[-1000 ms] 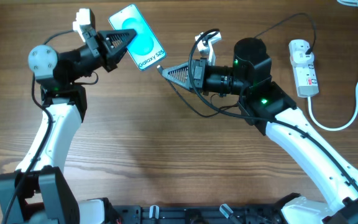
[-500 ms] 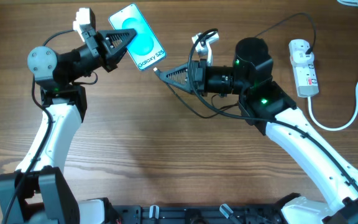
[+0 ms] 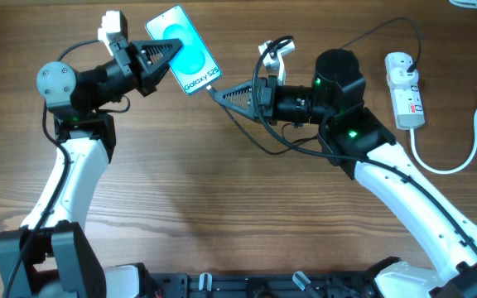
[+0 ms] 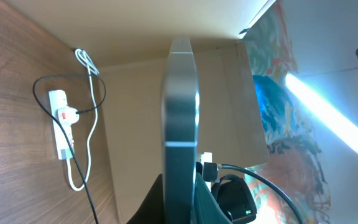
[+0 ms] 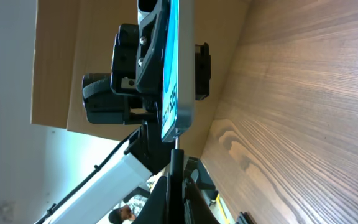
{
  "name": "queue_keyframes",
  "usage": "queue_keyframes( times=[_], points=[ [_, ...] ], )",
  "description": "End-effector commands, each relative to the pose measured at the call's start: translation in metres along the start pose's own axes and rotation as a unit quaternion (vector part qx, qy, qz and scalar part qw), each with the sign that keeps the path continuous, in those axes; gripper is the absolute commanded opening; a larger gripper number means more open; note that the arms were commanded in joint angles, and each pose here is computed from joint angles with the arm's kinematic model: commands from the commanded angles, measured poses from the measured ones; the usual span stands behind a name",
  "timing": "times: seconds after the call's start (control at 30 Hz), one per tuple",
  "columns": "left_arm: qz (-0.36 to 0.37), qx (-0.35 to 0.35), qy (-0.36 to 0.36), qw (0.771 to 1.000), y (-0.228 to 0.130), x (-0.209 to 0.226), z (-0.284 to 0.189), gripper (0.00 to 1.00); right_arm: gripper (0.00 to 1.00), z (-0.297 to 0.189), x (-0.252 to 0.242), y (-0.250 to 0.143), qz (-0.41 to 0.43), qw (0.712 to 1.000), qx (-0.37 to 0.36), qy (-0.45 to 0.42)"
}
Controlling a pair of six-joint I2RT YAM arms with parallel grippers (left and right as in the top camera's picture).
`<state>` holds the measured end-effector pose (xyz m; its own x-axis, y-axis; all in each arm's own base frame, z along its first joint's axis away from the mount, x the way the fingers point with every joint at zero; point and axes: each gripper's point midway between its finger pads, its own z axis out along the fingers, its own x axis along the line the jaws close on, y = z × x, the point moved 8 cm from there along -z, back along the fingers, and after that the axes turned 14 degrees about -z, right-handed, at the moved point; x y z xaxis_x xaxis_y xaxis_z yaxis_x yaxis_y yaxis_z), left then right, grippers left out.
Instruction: Plug charger to phone and switch on socket
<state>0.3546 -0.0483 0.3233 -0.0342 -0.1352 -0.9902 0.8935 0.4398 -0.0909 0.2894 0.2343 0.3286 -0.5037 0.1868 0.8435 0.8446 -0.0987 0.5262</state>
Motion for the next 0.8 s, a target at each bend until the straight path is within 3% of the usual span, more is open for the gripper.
queue_keyframes(
  times=[0.0,0.77],
  points=[
    [0.013,0.003,-0.005,1.0,-0.0051,-0.0089,-0.0018,0.04,0.04,-0.0005,-0.0021,0.0035,0.001,1.0,-0.014,-0.01],
    [0.014,0.005,-0.005,1.0,-0.0054,-0.0088,-0.0018,0.04,0.04,0.0002,0.0017,0.0042,0.008,1.0,-0.013,0.001]
  ],
)
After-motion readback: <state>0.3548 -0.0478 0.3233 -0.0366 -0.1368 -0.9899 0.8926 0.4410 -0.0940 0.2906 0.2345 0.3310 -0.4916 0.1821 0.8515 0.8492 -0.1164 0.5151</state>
